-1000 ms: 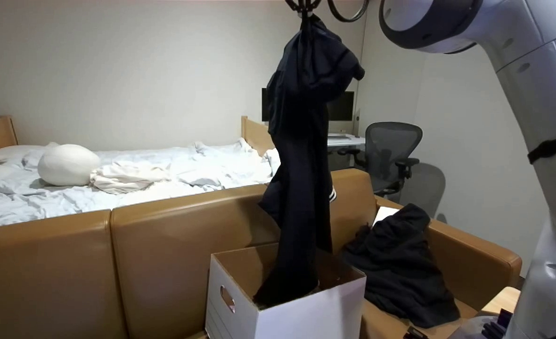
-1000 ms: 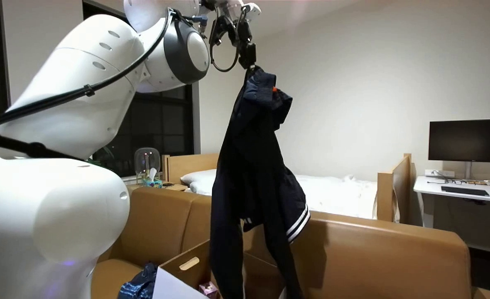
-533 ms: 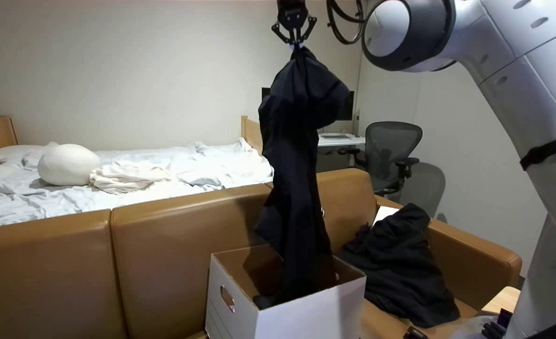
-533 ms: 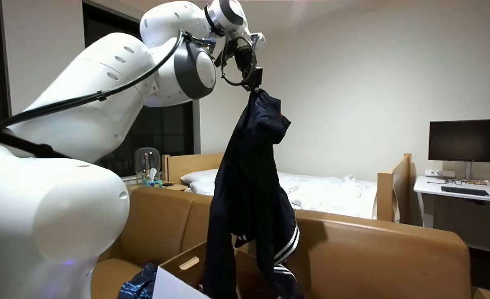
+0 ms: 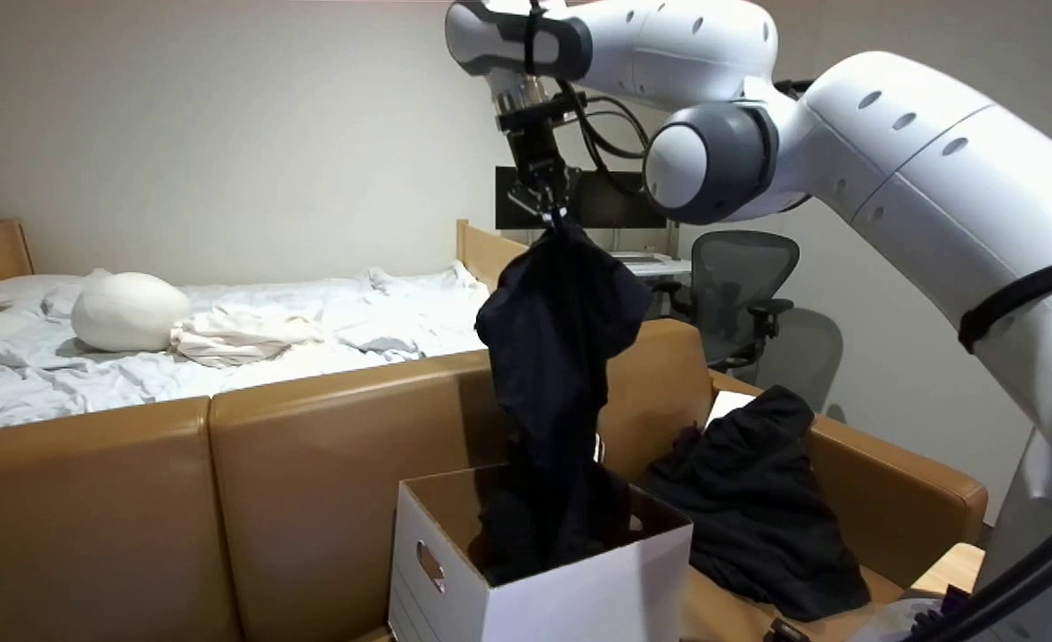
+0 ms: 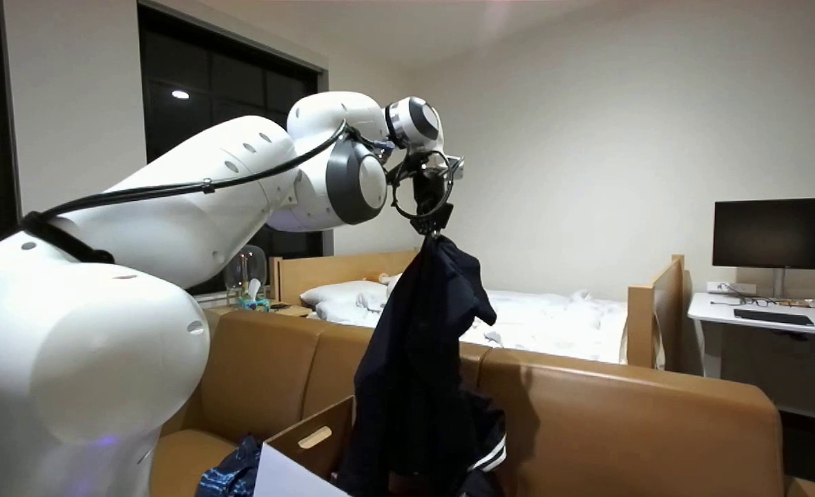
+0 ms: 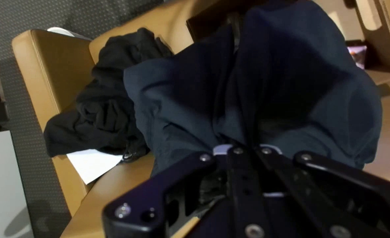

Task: Pick up the black cloth and put it in the box

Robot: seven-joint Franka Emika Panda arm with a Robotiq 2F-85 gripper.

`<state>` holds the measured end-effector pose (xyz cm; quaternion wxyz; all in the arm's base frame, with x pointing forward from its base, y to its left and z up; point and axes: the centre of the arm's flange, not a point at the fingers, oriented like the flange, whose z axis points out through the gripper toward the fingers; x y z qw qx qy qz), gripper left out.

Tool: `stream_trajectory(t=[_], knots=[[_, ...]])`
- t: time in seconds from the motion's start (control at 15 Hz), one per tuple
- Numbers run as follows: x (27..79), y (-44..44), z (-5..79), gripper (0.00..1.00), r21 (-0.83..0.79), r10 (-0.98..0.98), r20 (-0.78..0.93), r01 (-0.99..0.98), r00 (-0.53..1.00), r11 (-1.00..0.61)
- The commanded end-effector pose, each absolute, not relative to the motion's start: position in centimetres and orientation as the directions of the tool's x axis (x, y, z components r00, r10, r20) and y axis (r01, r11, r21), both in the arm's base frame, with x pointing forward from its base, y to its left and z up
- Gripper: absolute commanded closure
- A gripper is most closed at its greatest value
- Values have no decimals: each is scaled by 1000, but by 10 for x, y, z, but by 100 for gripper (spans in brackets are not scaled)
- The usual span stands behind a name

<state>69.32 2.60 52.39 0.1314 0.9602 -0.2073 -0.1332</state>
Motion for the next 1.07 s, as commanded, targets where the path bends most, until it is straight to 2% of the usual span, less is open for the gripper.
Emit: stream_trajectory(t=[0.0, 0.27, 0.53, 1.0], knots=[[647, 10, 446, 100, 358, -378, -376, -243, 846, -901], [626, 21, 395, 100, 387, -303, -564, -78, 768, -919], [609, 43, 357, 100, 345, -225, -728, 63, 648, -936], [577, 81, 307, 100, 302, -190, -910, 272, 369, -914]])
